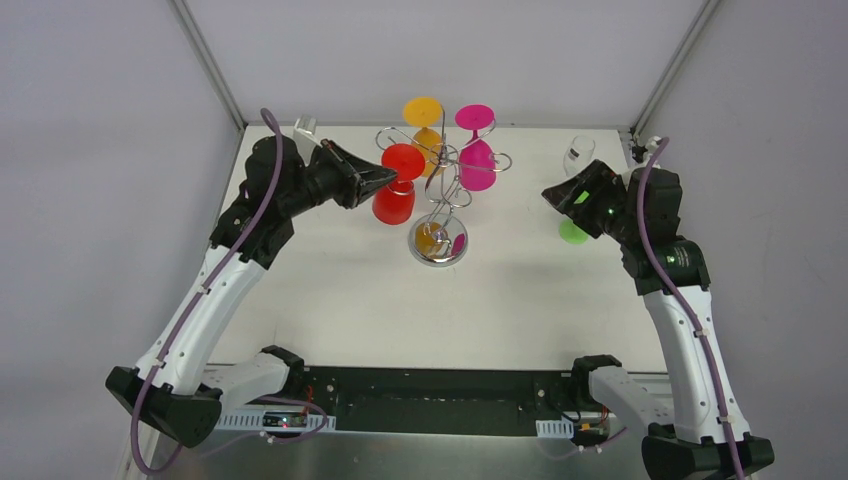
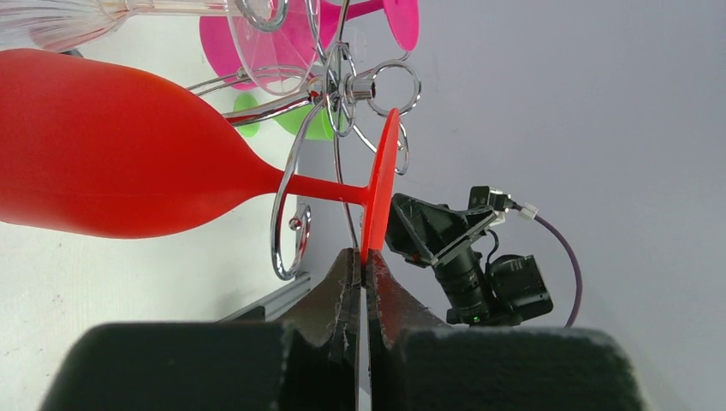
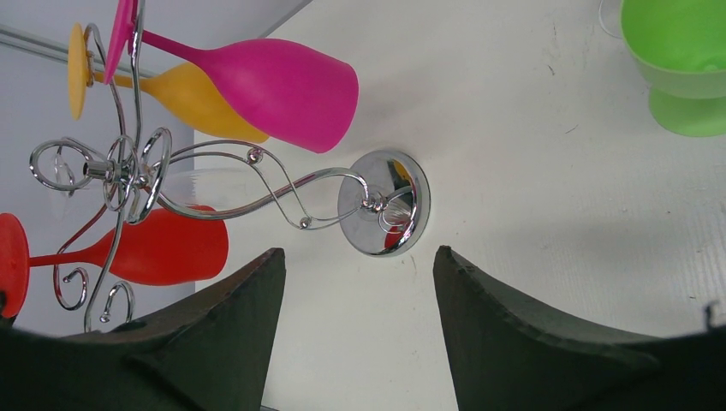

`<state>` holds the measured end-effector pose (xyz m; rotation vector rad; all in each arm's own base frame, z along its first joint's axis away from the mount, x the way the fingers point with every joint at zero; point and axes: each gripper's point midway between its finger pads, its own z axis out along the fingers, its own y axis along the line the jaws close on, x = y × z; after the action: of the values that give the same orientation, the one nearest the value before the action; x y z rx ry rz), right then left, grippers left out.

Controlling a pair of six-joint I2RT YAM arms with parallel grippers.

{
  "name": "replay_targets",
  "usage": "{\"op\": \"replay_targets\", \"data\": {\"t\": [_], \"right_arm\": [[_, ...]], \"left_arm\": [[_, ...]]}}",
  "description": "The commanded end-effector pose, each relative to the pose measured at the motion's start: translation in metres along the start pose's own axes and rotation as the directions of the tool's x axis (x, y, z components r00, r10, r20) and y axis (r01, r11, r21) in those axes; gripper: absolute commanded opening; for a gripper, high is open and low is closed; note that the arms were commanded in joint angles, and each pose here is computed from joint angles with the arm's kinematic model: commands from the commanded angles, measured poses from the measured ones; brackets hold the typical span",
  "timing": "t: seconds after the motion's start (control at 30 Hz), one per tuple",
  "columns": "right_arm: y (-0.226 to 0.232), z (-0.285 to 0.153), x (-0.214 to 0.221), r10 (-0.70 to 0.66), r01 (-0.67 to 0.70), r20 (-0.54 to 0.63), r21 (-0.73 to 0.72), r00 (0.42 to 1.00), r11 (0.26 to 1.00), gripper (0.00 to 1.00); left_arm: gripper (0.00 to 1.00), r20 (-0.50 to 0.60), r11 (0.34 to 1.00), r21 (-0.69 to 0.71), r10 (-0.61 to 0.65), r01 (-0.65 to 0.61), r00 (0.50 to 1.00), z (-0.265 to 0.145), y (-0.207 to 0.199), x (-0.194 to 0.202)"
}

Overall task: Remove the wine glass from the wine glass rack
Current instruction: Pick up the wine glass from the wine rack.

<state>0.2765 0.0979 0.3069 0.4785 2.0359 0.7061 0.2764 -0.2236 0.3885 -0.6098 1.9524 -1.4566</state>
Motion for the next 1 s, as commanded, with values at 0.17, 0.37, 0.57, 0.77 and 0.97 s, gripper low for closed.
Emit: {"op": "replay_targets", "data": {"t": [0.17, 0.37, 0.57, 0.77, 0.97], "right_arm": [[0.007, -0.003, -0.007, -0.010, 0.011, 0.043, -0.036, 0.999, 0.999, 0.67], [0.006, -0.003, -0.007, -0.008, 0.009, 0.045, -0.031, 0.999, 0.999, 0.68], [0.007, -0.003, -0.008, -0.002, 0.003, 0.046, -0.028, 0.999, 1.000, 0.71], [0.009, -0.002, -0.006, -0.009, 0.011, 0.029, -0.042, 1.000, 0.999, 0.72], [0.011, 0.001, -0.002, -0.006, 0.006, 0.005, -0.050, 1.000, 0.999, 0.73]], "left_arm": [[0.00, -0.001, 0.996, 0.089, -0.029, 0.029, 1.000, -0.003, -0.035, -0.007], [0.00, -0.017, 0.996, 0.086, -0.037, 0.038, 0.999, 0.002, -0.035, -0.006], [0.00, -0.039, 0.995, 0.094, -0.038, 0.041, 0.999, 0.007, -0.040, -0.003], [0.00, -0.071, 0.994, 0.099, -0.035, 0.042, 0.997, 0.012, -0.043, 0.004], [0.00, -0.092, 0.994, 0.106, -0.028, 0.037, 0.995, 0.010, -0.044, 0.011]]}}
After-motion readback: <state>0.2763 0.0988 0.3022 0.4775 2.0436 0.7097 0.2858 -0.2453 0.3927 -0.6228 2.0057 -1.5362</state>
